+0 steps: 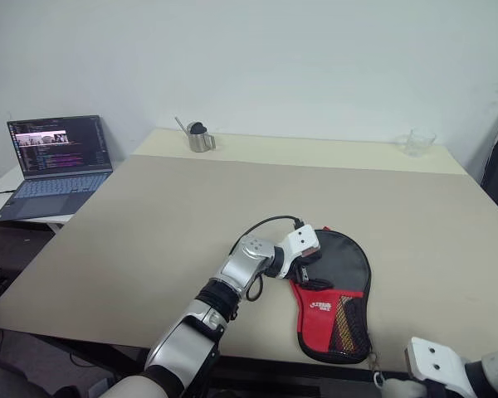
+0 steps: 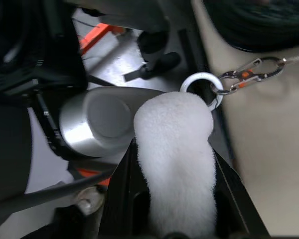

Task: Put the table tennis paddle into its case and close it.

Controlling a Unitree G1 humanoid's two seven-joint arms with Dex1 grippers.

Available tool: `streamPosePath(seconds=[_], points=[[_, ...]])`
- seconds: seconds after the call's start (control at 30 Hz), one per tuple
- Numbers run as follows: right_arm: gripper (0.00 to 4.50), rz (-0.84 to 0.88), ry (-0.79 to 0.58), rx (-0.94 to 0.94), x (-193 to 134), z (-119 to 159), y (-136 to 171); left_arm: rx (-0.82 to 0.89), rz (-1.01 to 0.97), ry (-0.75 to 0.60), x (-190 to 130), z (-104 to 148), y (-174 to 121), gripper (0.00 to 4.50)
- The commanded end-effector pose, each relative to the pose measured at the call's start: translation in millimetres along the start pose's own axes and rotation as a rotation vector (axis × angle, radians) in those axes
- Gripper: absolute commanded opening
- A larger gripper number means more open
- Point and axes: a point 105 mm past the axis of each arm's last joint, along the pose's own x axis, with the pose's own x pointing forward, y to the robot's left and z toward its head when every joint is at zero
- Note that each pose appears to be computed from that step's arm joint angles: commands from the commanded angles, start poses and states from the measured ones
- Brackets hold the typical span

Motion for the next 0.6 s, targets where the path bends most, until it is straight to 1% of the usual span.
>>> streamPosePath(seconds=[0.03,0.17,0.23,0.37,0.5,0.57,0.6], points=[[0.53,0.101,-0.032,-0.024,3.8,8.6,17.2,-0.068,-0.064,0.158,8.6,-42.6,-16.7,4.50],[0.53,0.176,-0.038,-0.015,6.4,10.1,29.6,-0.067,-0.067,0.159,9.0,-42.9,-17.0,4.50],[0.53,0.176,-0.042,-0.015,7.1,14.7,31.2,-0.066,-0.066,0.160,8.8,-43.0,-16.4,4.50],[0.53,0.153,-0.051,-0.023,6.1,29.6,34.6,-0.065,-0.061,0.163,8.7,-43.1,-15.2,4.50],[0.53,0.069,-0.008,-0.057,4.3,36.9,27.5,-0.062,-0.057,0.163,8.6,-42.8,-14.3,4.50],[0.53,0.059,0.005,-0.061,2.4,39.7,26.0,-0.059,-0.054,0.162,8.7,-42.3,-13.5,4.50],[0.88,0.068,0.009,-0.055,1.9,40.8,27.6,-0.057,-0.053,0.162,8.7,-42.1,-13.2,4.50]])
